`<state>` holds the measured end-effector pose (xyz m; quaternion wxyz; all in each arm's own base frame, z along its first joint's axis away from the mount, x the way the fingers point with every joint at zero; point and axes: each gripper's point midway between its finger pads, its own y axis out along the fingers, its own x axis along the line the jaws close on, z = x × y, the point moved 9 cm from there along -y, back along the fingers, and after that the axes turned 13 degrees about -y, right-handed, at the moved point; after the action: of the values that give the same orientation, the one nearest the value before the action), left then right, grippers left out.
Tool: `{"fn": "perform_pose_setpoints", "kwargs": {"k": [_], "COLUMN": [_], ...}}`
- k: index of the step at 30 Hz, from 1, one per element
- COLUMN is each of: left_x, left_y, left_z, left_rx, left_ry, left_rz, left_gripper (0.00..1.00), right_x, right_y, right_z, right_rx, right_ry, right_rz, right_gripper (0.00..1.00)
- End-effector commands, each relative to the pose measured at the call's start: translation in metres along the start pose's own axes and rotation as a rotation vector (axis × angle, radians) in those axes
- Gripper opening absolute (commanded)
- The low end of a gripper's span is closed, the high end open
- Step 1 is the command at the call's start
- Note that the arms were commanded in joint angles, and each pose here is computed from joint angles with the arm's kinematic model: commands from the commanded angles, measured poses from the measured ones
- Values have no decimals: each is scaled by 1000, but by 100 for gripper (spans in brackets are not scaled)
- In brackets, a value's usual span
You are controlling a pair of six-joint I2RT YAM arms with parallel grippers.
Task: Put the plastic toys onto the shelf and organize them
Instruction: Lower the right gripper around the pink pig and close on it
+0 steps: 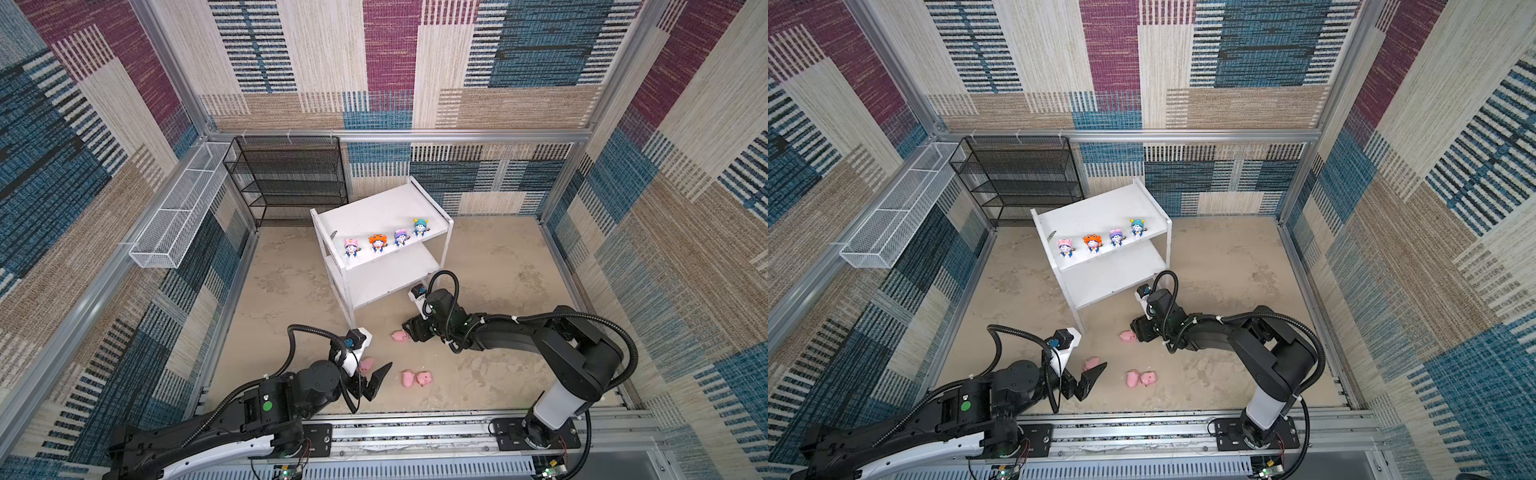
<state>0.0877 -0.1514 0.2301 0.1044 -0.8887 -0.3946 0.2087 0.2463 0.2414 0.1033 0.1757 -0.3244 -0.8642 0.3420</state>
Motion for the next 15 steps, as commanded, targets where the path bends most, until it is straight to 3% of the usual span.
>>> {"fn": "perform_pose_setpoints", "kwargs": {"k": [1,8,15], "left_x": [2,0,0], "left_y": [-3,-2,-2], "left_z": [-2,-1,2], "left_rx": [-9,15,36], "left_ry": [10,28,18], "left_rz": [-8,3,2], "left_gripper": [100,100,100], "right_x": [8,13,27], "right_y": [-8,-29,-28], "right_z": [8,19,19], "right_rx": [11,-14,-62], "right_ry": [-19,-25,-147], "right_rz": [-33,-38,-183], "right_gripper": [70,70,71]}}
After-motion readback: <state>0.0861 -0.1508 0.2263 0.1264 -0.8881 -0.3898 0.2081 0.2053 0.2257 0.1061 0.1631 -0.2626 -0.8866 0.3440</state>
